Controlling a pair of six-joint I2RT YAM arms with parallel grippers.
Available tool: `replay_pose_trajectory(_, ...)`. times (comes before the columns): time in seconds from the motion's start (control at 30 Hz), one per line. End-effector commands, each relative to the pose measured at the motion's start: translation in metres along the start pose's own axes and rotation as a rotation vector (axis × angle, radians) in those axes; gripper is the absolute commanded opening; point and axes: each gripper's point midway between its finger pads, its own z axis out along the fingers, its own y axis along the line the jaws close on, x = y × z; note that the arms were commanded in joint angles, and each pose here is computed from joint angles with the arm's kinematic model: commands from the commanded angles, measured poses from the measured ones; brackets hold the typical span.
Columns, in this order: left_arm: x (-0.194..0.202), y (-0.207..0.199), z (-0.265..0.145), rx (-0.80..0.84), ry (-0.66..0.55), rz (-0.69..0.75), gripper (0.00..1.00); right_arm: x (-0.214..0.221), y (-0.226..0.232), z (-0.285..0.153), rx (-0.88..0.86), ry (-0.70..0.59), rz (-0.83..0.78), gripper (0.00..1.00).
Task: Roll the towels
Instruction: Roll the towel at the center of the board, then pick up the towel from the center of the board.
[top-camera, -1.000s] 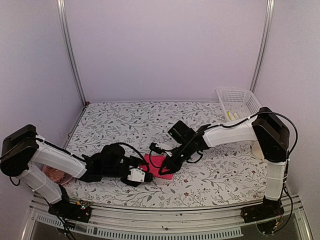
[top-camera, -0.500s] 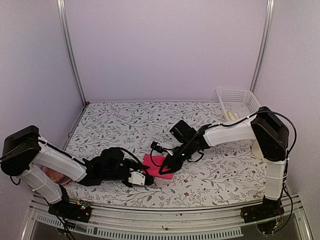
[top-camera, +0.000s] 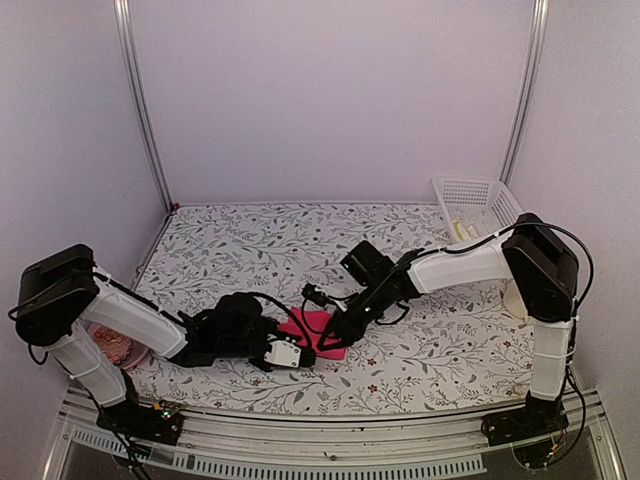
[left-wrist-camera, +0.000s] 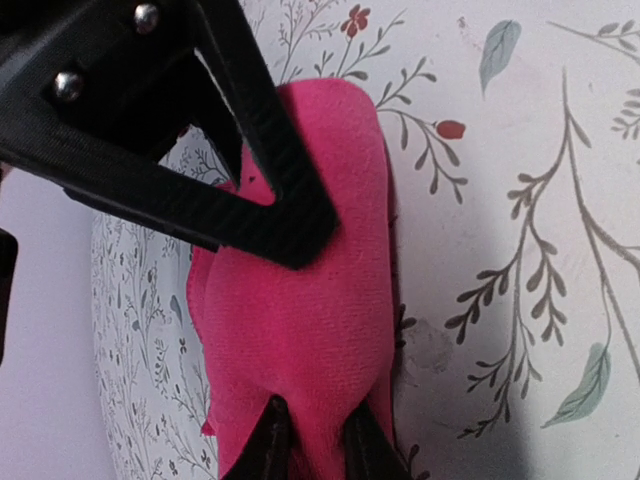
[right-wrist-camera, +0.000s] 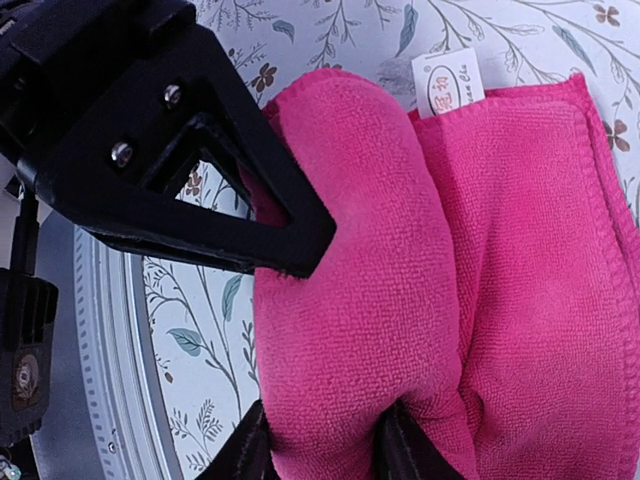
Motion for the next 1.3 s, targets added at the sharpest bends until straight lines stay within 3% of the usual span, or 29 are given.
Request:
replay_pose_trajectory(0.0, 0.01, -0.008, 0.008, 0.092, 0.054, -0.027, 0.15, 0.054, -0.007, 0.009, 0.033, 0.162, 0.097, 0.41)
replay_pose_trajectory(0.23, 0.011, -0.014, 0.005, 0.28, 0.046, -0.093, 0.14, 0.044, -0.009, -0.007, 0.081, 0.129, 0.065, 0.62)
replay_pose_trajectory(0.37, 0.006, -0.007, 0.001, 0.324, 0.023, -0.105, 0.14, 0.035, -0.015, -0.017, 0.096, 0.096, 0.07, 0.99)
replay_pose_trajectory(0.73, 0.011, -0.01, 0.007, 0.456, 0.048, -0.111, 0.15, -0.009, -0.052, -0.056, 0.19, -0.039, 0.109, 0.99)
replay_pose_trajectory(1.27, 0.019, 0.006, 0.021, 0.508, 0.067, -0.129, 0.15, -0.03, -0.068, -0.063, 0.101, -0.083, 0.123, 0.99)
